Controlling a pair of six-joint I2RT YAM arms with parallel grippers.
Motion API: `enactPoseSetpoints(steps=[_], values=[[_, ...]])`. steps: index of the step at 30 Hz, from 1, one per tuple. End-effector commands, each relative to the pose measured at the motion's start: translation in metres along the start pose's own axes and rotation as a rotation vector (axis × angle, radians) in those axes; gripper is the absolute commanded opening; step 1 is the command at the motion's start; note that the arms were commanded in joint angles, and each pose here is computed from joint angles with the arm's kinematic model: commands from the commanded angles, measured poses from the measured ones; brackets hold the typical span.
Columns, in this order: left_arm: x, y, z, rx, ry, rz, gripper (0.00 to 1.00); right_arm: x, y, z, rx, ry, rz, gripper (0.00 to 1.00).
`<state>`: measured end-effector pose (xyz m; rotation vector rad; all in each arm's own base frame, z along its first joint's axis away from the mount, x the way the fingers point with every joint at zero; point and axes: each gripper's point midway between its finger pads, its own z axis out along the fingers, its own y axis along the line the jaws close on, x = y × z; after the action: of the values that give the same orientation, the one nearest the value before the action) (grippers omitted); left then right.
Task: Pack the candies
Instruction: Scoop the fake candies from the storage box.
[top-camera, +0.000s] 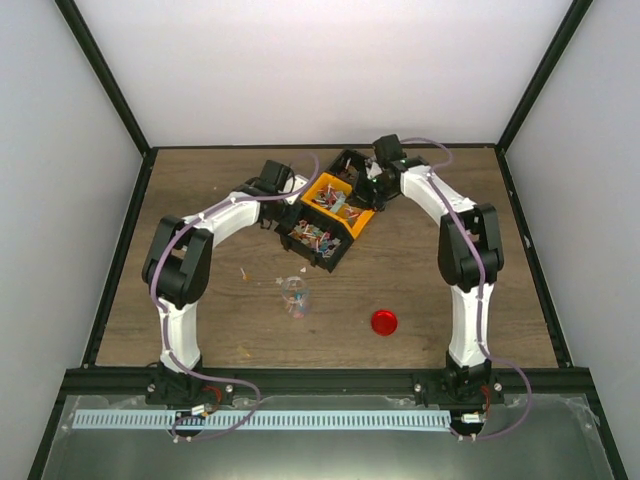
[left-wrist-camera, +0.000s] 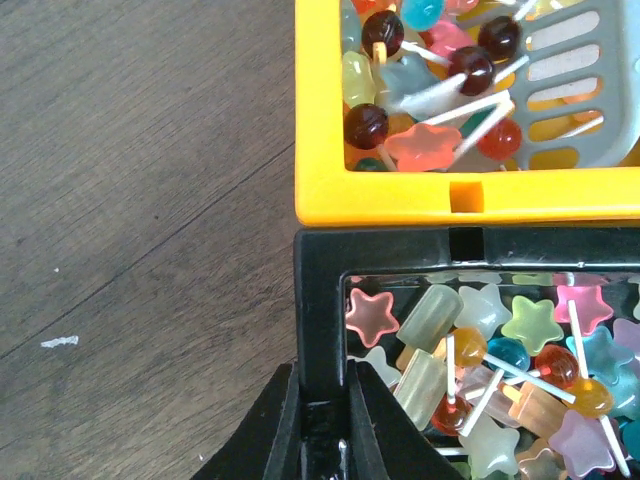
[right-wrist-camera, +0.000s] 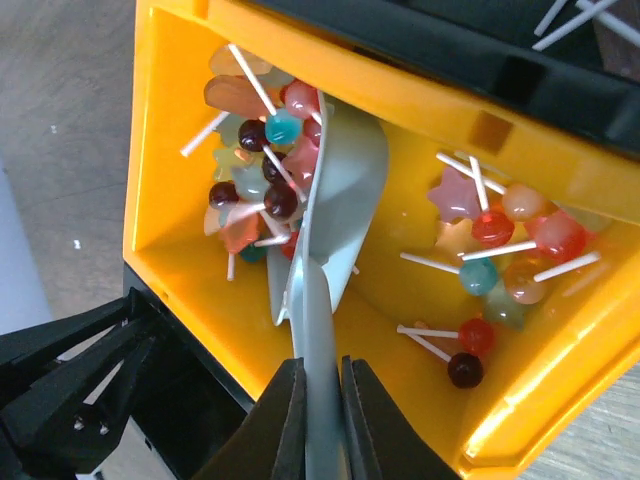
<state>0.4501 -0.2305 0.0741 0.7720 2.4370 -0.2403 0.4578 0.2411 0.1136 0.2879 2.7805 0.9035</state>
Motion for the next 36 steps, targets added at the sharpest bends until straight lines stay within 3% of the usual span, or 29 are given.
enactPoseSetpoints(steps=[1,14,36], values=[[0.026,-0.049,0.019,0.172,0.097,0.087,0.04,0.039,-0.009,0.053,-0.113,0.14,-0.015,0.01],[0.021,-0.039,0.019,0.123,0.09,0.042,0.04,0.069,-0.017,0.02,-0.437,0.114,-0.015,0.01],[0.009,-0.021,0.022,0.081,0.078,-0.019,0.04,0.075,-0.017,-0.03,-0.504,0.044,-0.039,0.01]])
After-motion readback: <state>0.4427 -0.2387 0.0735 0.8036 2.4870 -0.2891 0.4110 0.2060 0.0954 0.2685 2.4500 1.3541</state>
